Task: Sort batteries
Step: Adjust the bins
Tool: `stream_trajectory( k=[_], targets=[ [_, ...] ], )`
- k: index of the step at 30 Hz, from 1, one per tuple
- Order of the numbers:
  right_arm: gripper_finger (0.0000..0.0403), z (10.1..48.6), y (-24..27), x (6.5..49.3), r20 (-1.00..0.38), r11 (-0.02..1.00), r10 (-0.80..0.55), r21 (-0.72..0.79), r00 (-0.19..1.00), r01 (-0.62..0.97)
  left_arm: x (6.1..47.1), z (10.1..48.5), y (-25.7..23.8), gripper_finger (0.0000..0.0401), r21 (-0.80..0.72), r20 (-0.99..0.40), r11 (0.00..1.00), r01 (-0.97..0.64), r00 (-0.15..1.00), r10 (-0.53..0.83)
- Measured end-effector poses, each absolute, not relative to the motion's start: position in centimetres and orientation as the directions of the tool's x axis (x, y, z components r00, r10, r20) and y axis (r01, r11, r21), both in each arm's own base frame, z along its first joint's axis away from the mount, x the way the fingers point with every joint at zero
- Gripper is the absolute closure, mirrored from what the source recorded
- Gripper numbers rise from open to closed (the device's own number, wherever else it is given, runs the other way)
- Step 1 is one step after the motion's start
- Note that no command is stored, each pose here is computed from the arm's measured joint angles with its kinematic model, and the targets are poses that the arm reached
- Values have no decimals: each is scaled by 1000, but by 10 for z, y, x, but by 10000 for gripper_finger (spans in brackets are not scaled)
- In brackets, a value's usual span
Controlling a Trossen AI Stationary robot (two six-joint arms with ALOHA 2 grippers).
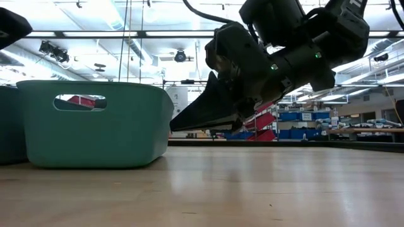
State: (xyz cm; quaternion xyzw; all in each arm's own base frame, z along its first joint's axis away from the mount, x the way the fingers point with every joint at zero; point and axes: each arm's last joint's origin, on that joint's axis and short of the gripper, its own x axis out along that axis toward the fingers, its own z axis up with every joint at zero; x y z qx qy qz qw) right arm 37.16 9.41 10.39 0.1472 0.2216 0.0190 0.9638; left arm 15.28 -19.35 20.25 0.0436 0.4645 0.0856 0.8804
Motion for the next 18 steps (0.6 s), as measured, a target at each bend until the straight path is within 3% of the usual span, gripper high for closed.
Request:
stream_trajectory(
  k=[8,18],
  targets=[
    [403,104,91,372,-422,961,89,276,902,34,149,191,-184,401,252,-757,957,-140,588,285],
    [403,104,90,373,-421,964,85,264,903,33,148,177,-184,401,196,-762,971,-139,602,240]
  ],
)
